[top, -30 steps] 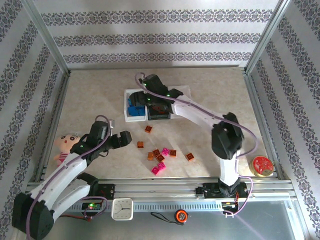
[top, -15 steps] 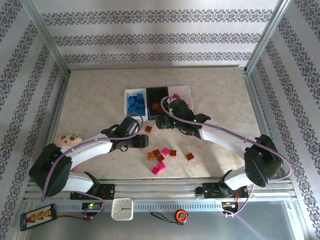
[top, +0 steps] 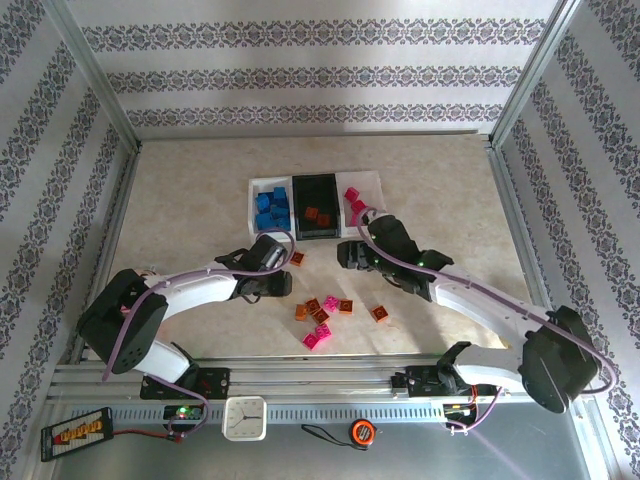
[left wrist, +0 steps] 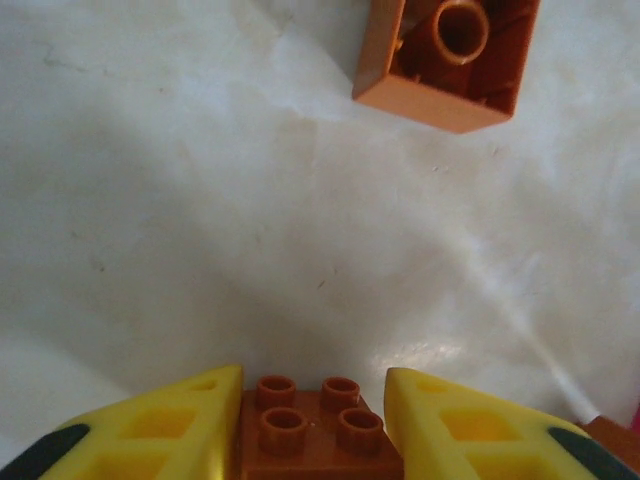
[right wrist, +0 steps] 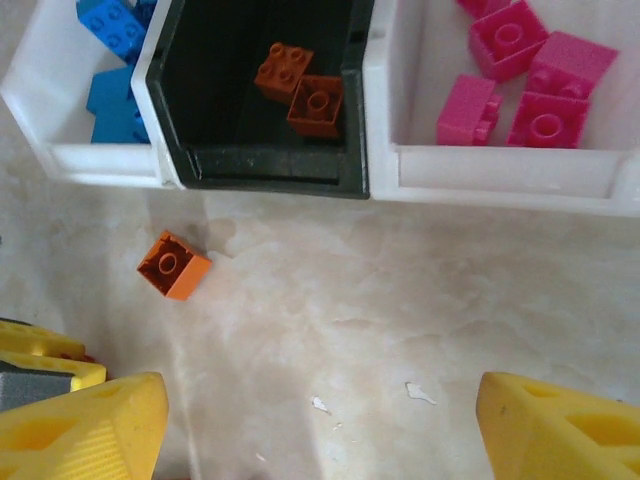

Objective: Sort the legos into containers by color
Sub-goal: Pick up the lego from the middle-left of the table, then place the lego in the container.

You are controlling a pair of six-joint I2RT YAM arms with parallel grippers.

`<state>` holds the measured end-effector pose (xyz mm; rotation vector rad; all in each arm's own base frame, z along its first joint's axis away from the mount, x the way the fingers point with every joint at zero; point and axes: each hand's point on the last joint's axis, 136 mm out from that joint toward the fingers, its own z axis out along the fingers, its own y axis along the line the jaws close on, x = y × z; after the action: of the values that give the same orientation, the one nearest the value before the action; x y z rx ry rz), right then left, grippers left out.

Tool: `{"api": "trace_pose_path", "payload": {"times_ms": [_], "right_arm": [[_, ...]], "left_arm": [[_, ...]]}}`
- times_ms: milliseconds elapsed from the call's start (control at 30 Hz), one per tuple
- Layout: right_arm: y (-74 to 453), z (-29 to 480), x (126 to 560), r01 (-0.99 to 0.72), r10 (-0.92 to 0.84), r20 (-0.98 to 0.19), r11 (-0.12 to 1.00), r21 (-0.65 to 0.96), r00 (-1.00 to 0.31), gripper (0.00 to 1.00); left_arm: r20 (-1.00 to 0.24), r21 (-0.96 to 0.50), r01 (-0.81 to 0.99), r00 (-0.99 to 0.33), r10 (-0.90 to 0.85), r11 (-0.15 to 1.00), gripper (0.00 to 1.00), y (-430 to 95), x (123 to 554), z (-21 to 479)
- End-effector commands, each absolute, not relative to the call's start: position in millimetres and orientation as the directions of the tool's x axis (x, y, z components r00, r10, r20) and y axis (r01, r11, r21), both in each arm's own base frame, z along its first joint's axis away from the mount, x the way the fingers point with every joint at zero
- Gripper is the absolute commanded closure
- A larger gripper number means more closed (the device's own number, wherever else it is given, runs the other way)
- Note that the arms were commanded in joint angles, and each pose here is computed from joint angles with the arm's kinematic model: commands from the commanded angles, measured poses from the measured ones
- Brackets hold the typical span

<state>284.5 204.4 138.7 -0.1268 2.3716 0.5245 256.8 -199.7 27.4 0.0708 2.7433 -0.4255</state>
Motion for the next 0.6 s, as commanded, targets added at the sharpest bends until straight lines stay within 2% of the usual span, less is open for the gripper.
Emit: {"api": "trace_pose_path", "payload": {"times_ms": [0,200,400,567], "right_arm": [[192,142,285,-0.191,0.095,-0.669,0.921,0.341,-0.737,0.19],[179,141,278,-0.161,0.121,-0.670,0.925,0.343,-0.732,0.19],[170,133,270,-0.139,0.136,-0.658,0.927,0.348,-0.741,0.19],[165,131,262,-0.135,0.140,-0.653,0.926,0.352,-0.744,0.19]], "left_arm": [[-0.372,-0.328,0.118,-0.928,-0.014,0.937,0.66,-211,255,35],[-0.460,-0.373,0.175,-0.888,-0.018,0.911,0.67,-232,284,84],[-0.567,-0.345,0.241,-0.823,0.003,0.907,0.67,-258,348,142],[-0.595,-0.269,0.225,-0.804,0.022,0.936,0.68,-262,410,149]]}}
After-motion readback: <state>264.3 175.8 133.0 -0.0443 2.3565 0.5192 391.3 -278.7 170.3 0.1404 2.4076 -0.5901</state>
